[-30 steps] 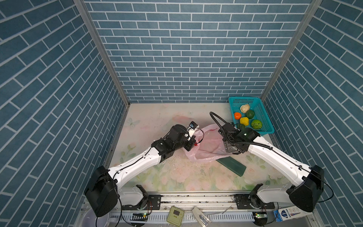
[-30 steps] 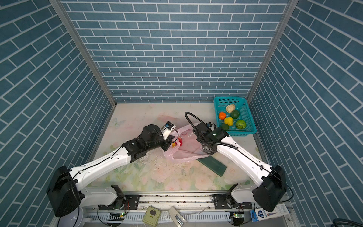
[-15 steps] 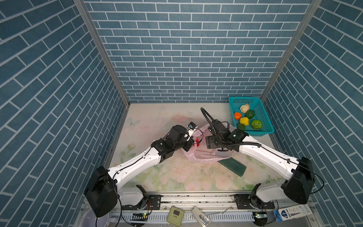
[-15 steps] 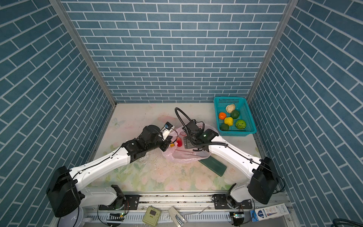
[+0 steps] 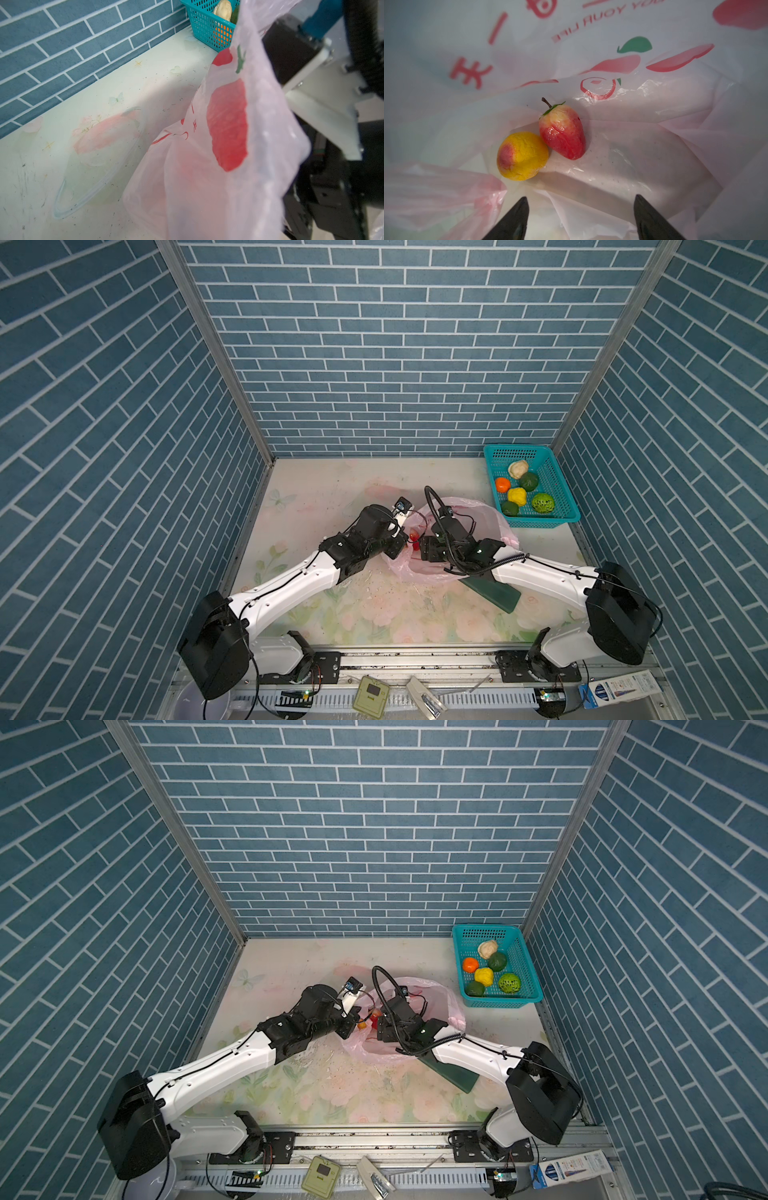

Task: Untie the knot of the plastic bag and take out the fruit
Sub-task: 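Lower the right gripper onto the red strawberry and close it, then lift the red strawberry out of the bag toward the teal basket, then open the right gripper to drop the strawberry into the basket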

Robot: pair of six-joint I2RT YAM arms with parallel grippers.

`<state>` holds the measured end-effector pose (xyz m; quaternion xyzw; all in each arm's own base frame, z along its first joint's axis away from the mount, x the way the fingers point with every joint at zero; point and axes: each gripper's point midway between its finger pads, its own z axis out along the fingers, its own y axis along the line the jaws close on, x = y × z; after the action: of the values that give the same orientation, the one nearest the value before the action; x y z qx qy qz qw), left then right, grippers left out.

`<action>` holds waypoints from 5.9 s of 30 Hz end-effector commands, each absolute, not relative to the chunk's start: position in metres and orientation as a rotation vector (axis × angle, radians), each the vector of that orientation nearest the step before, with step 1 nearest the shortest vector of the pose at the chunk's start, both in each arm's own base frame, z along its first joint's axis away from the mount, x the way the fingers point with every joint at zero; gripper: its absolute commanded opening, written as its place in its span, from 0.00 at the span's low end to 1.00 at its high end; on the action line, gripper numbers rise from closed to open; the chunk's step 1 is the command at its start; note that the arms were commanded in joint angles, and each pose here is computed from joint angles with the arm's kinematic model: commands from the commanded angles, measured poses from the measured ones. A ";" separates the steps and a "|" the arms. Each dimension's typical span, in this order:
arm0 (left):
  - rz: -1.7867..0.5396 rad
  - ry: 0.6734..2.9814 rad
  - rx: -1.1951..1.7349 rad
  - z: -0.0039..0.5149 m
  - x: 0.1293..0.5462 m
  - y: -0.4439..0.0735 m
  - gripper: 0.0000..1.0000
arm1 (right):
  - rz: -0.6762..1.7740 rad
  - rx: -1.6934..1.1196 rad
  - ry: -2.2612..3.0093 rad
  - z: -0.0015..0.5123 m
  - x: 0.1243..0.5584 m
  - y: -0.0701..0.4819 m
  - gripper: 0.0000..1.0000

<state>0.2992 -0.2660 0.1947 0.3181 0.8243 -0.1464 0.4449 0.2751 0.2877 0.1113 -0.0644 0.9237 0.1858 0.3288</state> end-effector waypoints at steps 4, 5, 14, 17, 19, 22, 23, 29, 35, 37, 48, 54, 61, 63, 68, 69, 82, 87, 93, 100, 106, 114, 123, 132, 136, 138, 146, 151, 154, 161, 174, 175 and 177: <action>-0.378 2.022 0.744 0.211 0.309 -0.267 0.00 | 0.643 -0.046 2.383 0.089 0.273 0.300 0.78; -0.378 2.023 0.743 0.211 0.309 -0.266 0.00 | 0.671 -0.034 2.382 0.084 0.272 0.301 0.78; -0.409 2.022 0.756 0.206 0.303 -0.266 0.00 | 0.862 0.120 2.289 0.083 0.298 0.330 0.83; -0.414 2.020 0.766 0.204 0.302 -0.267 0.00 | 0.854 0.202 2.273 0.082 0.309 0.332 0.84; -0.412 2.021 0.777 0.203 0.301 -0.266 0.00 | 0.825 0.260 2.269 0.080 0.315 0.329 0.84; -0.414 2.020 0.801 0.200 0.297 -0.266 0.00 | 0.761 0.304 2.269 0.081 0.322 0.324 0.86; -0.413 2.022 0.813 0.197 0.296 -0.266 0.00 | 0.752 0.312 2.265 0.083 0.324 0.324 0.86; -0.406 2.035 0.871 0.181 0.288 -0.263 0.00 | 0.734 0.319 2.290 0.085 0.336 0.339 0.89; -0.402 2.035 0.869 0.176 0.292 -0.262 0.00 | 0.622 0.341 2.416 0.061 0.335 0.342 0.91; -0.402 2.028 0.867 0.178 0.293 -0.263 0.00 | 0.594 0.357 2.444 0.052 0.333 0.339 0.91; -0.421 2.022 0.868 0.181 0.293 -0.265 0.00 | 0.398 0.453 2.464 0.033 0.348 0.305 0.92; -0.434 2.018 0.871 0.181 0.292 -0.267 0.00 | 0.417 0.420 2.461 0.038 0.355 0.309 0.92; -0.444 2.014 0.873 0.182 0.293 -0.270 0.00 | 0.427 0.403 2.507 0.026 0.362 0.318 0.86; -0.442 2.015 0.873 0.182 0.294 -0.270 0.00 | 0.425 0.400 2.522 0.022 0.362 0.318 0.82; -0.432 2.017 0.869 0.180 0.294 -0.268 0.00 | 0.414 0.394 2.531 0.022 0.358 0.315 0.68; -0.429 2.019 0.869 0.179 0.294 -0.268 0.00 | 0.409 0.394 2.530 0.022 0.357 0.314 0.64; -0.423 2.023 0.849 0.173 0.298 -0.268 0.00 | 0.526 0.305 2.454 0.066 0.349 0.314 0.51; -0.422 2.027 0.830 0.171 0.299 -0.267 0.00 | 0.590 0.265 2.421 0.084 0.341 0.318 0.50; -0.407 2.027 0.811 0.174 0.303 -0.266 0.00 | 0.572 0.185 2.374 0.114 0.328 0.317 0.49; -0.397 2.022 0.803 0.178 0.306 -0.266 0.00 | 0.543 0.128 2.343 0.148 0.313 0.305 0.49; -0.385 2.018 0.794 0.181 0.309 -0.266 0.00 | 0.566 0.099 2.338 0.174 0.298 0.298 0.49; -0.383 2.021 0.793 0.180 0.311 -0.267 0.00 | 0.630 0.045 2.298 0.232 0.288 0.295 0.49; -0.379 2.020 0.797 0.179 0.311 -0.267 0.00 | 0.727 0.067 2.203 0.300 0.299 0.289 0.49; -0.401 2.022 0.809 0.179 0.309 -0.270 0.00 | 0.772 0.184 2.078 0.356 0.352 0.239 0.49; -0.404 2.021 0.810 0.179 0.308 -0.270 0.00 | 0.736 0.274 2.040 0.363 0.376 0.198 0.49; -0.405 2.019 0.808 0.180 0.308 -0.270 0.00 | 0.695 0.320 2.031 0.359 0.386 0.175 0.49; -0.418 2.016 0.812 0.180 0.308 -0.272 0.00 | 0.488 0.523 2.018 0.311 0.438 0.074 0.50; -0.422 2.014 0.815 0.183 0.308 -0.273 0.00 | 0.332 0.589 2.067 0.263 0.467 0.019 0.50; -0.422 2.019 0.813 0.182 0.306 -0.272 0.00 | 0.255 0.608 2.103 0.239 0.479 -0.006 0.50; -0.425 2.021 0.797 0.183 0.304 -0.269 0.00 | 0.143 0.664 2.186 0.188 0.491 -0.045 0.52; -0.419 2.017 0.800 0.187 0.305 -0.269 0.00 | 0.050 0.692 2.249 0.153 0.485 -0.060 0.81; -0.421 2.016 0.801 0.188 0.305 -0.269 0.00 | 0.050 0.688 2.244 0.156 0.484 -0.060 0.81; -0.420 2.017 0.802 0.187 0.305 -0.269 0.00 | 0.065 0.678 2.239 0.161 0.483 -0.057 0.81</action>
<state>0.3032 -0.2678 0.1724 0.3276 0.8210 -0.1657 0.4373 0.4901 -0.0551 0.1550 0.2769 0.8812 0.0358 0.3815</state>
